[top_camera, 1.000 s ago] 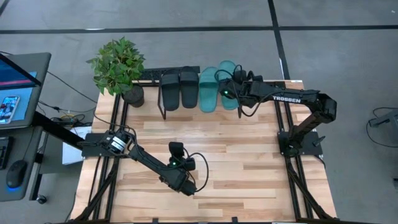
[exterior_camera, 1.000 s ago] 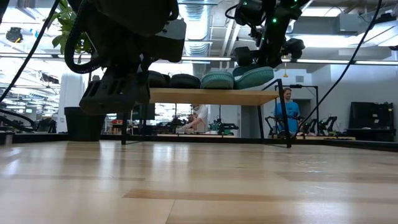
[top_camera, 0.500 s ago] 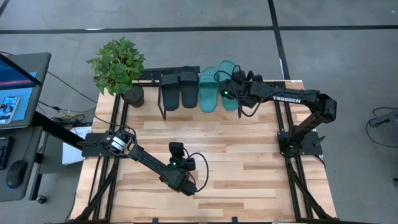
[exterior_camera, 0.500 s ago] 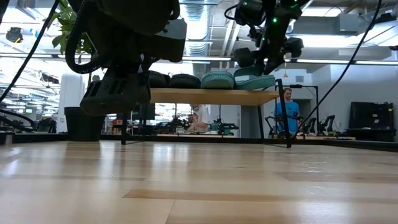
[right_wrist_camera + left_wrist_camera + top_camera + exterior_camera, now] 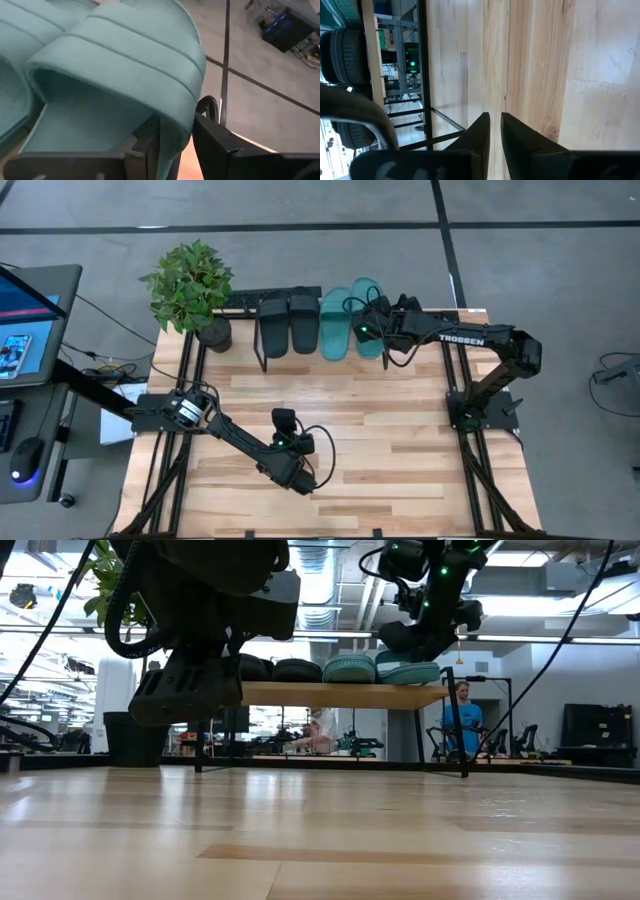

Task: Pick and place slides into the shelf
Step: Put the green pair of slippers on the shelf

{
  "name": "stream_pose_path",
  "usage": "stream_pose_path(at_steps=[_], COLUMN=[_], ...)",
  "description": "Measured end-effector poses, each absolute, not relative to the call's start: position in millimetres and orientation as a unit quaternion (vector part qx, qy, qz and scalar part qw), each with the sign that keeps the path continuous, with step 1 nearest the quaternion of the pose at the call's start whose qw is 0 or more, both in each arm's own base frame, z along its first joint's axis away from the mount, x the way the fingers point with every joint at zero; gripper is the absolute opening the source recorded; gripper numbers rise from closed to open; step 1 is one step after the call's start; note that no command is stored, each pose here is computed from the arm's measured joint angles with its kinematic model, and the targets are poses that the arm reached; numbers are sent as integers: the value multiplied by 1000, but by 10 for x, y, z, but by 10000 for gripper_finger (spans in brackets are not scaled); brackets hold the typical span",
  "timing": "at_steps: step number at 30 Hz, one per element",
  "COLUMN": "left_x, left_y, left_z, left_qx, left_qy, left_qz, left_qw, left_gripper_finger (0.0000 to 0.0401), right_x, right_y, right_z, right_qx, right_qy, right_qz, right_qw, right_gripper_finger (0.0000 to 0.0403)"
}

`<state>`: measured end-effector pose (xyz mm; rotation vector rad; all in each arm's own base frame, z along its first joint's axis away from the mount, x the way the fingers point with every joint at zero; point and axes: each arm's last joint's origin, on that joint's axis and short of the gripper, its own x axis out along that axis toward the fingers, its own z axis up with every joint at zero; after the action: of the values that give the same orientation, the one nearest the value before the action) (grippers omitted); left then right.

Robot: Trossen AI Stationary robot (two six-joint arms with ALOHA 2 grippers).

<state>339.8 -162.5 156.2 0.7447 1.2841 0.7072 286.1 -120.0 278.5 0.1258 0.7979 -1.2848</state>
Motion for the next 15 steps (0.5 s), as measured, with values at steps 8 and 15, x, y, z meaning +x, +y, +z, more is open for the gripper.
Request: stream_pose_path(at_steps=[8, 15], left_x=[3398, 3398], left_y=[-1625, -1625], left_z=[1562, 1562], left_qx=[333, 333], left_qy=[573, 573], left_qz=[314, 314], left_qw=[680, 680], left_gripper_finger=[36, 36], right_x=[2828, 2837], right_y=[-1186, -1150], right_z=[2765, 2765], right_qx=[52, 30], right_qy=[384, 398], right_qz=[-577, -567], right_qw=[719, 721], right_gripper_finger=[106, 143])
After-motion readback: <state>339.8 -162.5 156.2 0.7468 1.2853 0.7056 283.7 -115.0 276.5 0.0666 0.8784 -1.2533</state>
